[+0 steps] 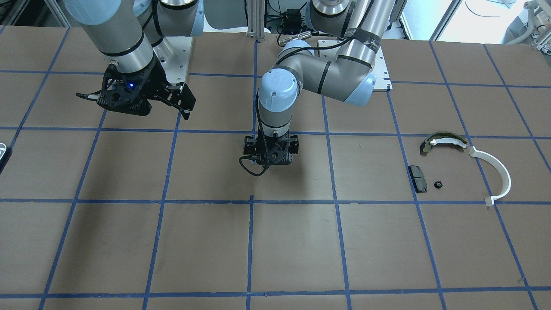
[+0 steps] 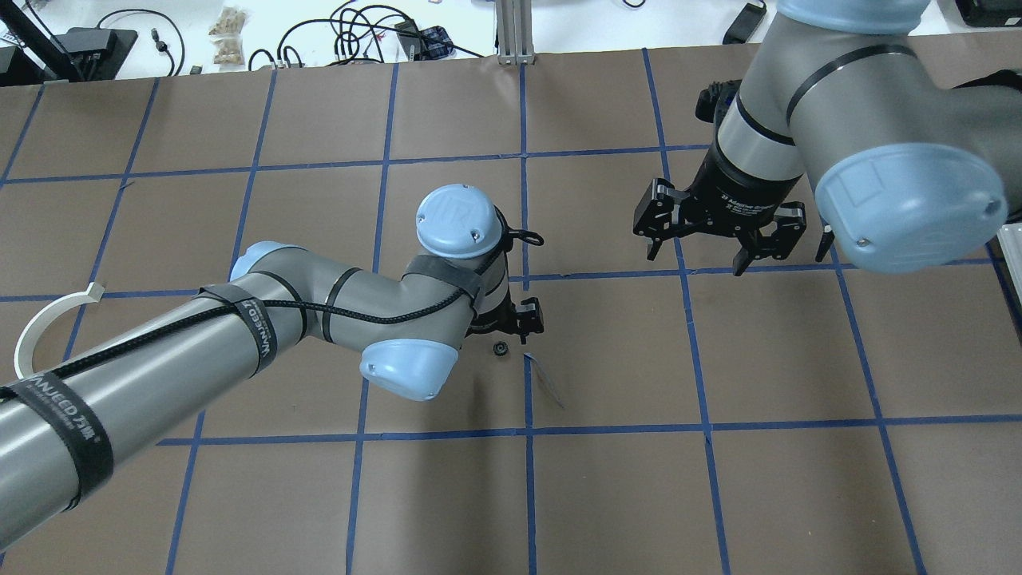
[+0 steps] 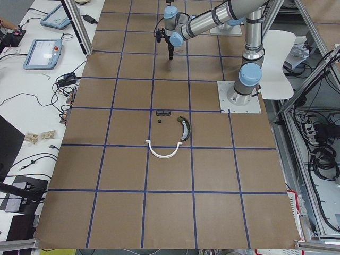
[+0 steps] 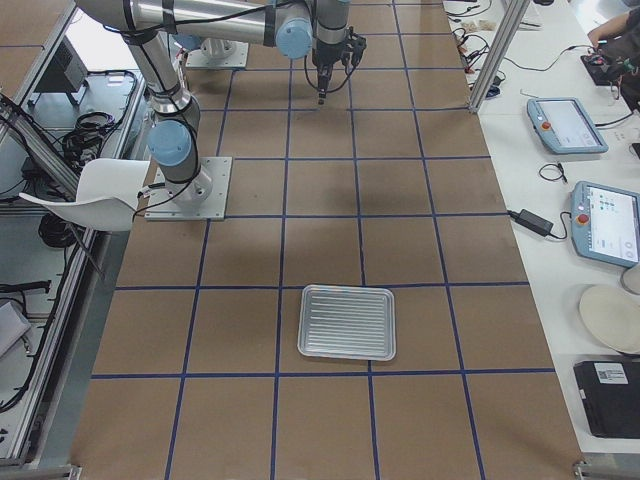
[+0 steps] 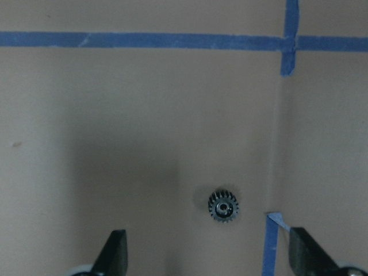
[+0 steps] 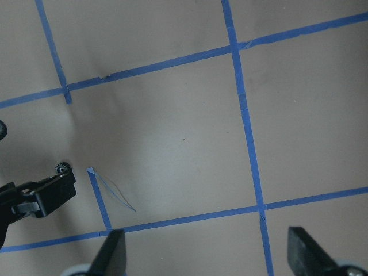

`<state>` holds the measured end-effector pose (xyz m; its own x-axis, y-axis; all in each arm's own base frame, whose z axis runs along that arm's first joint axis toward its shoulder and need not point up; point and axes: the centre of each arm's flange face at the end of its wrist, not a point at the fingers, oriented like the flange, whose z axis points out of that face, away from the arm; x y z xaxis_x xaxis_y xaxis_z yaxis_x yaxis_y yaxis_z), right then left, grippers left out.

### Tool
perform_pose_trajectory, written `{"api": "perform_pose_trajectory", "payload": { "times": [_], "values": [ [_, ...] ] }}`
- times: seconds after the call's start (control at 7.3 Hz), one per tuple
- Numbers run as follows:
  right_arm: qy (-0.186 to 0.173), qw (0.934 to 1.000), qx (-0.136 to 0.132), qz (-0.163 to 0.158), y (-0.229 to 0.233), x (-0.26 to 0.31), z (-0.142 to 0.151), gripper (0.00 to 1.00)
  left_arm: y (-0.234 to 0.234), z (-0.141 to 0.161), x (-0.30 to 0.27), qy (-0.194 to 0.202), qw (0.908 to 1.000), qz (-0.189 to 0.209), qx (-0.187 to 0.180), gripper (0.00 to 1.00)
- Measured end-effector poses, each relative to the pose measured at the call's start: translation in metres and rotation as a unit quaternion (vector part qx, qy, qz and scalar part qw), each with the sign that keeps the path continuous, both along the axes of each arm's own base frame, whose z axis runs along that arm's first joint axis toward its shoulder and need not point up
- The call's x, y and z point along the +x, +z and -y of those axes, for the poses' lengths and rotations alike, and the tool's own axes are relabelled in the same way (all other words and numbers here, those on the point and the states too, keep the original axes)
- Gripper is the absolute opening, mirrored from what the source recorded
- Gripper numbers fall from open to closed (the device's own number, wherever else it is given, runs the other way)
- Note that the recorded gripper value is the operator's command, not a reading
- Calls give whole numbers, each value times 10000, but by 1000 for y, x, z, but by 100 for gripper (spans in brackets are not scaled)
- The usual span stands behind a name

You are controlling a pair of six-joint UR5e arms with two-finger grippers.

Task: Place bearing gear from tray to pile

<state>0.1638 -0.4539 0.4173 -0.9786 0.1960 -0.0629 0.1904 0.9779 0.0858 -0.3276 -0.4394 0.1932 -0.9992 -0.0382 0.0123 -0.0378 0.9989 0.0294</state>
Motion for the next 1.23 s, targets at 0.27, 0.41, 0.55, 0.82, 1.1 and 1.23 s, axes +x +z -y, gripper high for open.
{"api": "perform_pose_trajectory", "payload": {
  "times": [0.27, 0.41, 0.55, 0.82, 1.1, 1.23],
  "values": [
    [166, 9998, 13, -135, 3, -21, 4, 100, -19, 0, -7, -19, 10000, -9, -38, 54],
    [170, 9997, -17, -171, 5, -28, 6, 100, -24, 1, -9, -38, 10000, -14, -50, 25],
    [142, 9997, -81, -196, 11, -33, 9, 100, -26, 0, -10, -57, 10000, -14, -52, 0],
    [89, 9990, -244, -360, 29, -43, 15, 100, -27, 0, -10, -74, 9999, -25, -67, 0],
    [44, 9974, -396, -593, 44, -48, 16, 100, -14, 5, -10, -105, 9997, -68, -191, 0],
    [34, 9970, -490, -601, 53, -48, 11, 100, 2, 16, -1, -62, 9994, -104, -314, 0]
  ]
}}
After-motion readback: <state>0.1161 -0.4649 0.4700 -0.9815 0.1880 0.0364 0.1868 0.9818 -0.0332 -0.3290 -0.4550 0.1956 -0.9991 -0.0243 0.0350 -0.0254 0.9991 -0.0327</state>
